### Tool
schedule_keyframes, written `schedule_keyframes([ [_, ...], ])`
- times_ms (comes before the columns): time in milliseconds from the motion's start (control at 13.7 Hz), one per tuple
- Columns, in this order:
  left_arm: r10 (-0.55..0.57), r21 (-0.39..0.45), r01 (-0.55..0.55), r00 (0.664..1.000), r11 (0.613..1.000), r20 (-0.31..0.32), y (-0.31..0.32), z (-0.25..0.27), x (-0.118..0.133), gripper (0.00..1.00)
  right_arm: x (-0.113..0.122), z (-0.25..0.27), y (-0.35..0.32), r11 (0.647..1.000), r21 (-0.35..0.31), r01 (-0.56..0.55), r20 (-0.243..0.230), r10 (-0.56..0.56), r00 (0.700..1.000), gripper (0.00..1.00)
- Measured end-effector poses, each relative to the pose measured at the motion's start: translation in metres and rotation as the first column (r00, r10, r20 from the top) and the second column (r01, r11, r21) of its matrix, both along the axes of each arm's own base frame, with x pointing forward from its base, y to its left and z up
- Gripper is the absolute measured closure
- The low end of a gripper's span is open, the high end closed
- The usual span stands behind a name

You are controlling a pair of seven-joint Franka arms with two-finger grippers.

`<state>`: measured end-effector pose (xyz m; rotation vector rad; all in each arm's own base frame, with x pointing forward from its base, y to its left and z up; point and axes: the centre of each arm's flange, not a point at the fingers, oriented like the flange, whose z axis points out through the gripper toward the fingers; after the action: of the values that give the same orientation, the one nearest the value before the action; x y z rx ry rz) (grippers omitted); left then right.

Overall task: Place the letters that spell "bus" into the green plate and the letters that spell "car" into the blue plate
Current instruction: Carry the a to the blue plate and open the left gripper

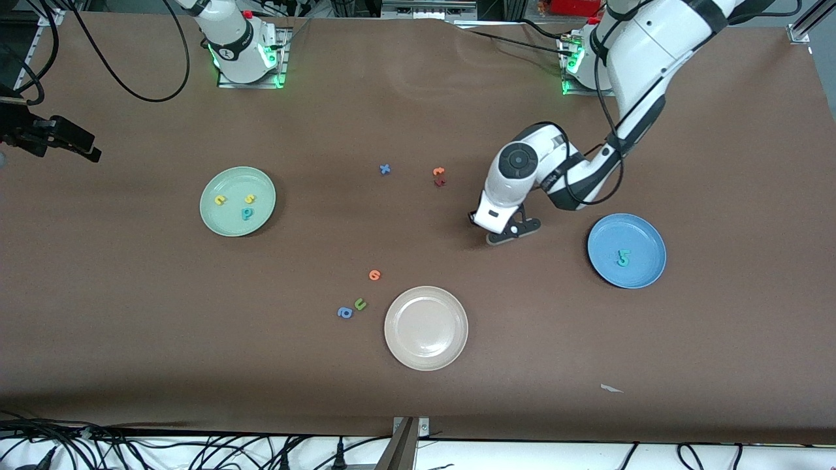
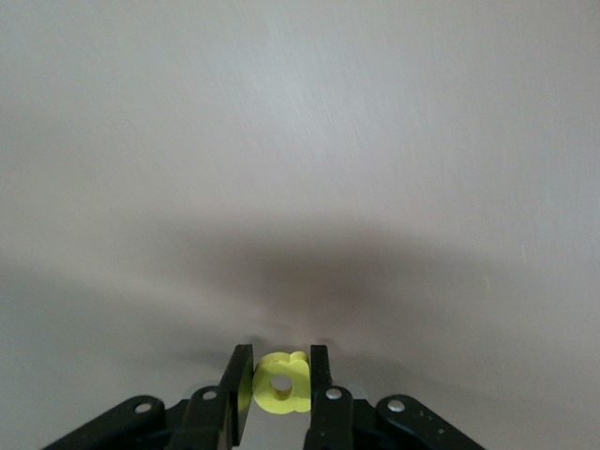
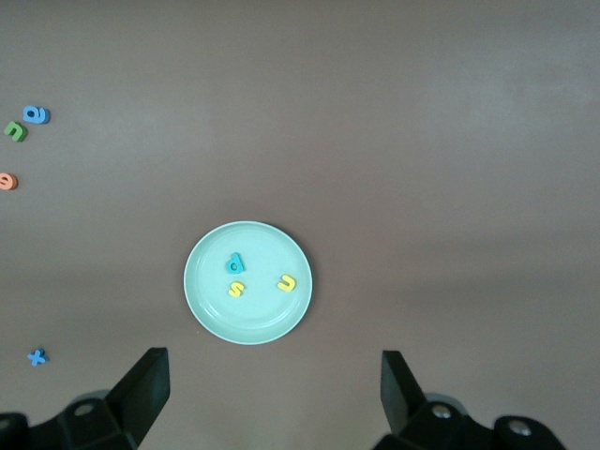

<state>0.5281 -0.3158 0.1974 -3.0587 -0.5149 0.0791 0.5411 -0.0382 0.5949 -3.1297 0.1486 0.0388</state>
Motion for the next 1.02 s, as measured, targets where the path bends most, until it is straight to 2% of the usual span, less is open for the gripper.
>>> schedule_keyframes([
  [219,-0.053,0.035,0.053,0.998,0.998,-0.017,0.055,0.019,0.045,0.71,-0.001,-0.001,0.002,1.0,0.0,-0.005,-0.008,0.005,1.0,0.0],
  [511,-0.149,0.059,0.154,0.985,0.986,-0.084,0.158,0.036,0.09,0.71,0.0,-0.001,0.007,1.0,0.0,-0.013,-0.008,0.013,1.0,0.0],
  [657,-0.209,0.049,0.216,0.971,0.975,-0.115,0.208,0.04,0.102,0.71,0.0,-0.001,0.011,1.0,0.0,-0.022,-0.008,0.022,1.0,0.0],
  [876,-0.288,0.025,0.294,0.947,0.955,-0.141,0.257,0.037,0.106,0.71,0.0,-0.001,0.019,0.999,0.0,-0.037,-0.008,0.037,0.999,0.0],
  [1022,-0.321,0.013,0.326,0.935,0.945,-0.15,0.274,0.036,0.107,0.55,0.001,-0.001,0.02,0.999,0.0,-0.039,-0.009,0.039,0.999,0.0],
])
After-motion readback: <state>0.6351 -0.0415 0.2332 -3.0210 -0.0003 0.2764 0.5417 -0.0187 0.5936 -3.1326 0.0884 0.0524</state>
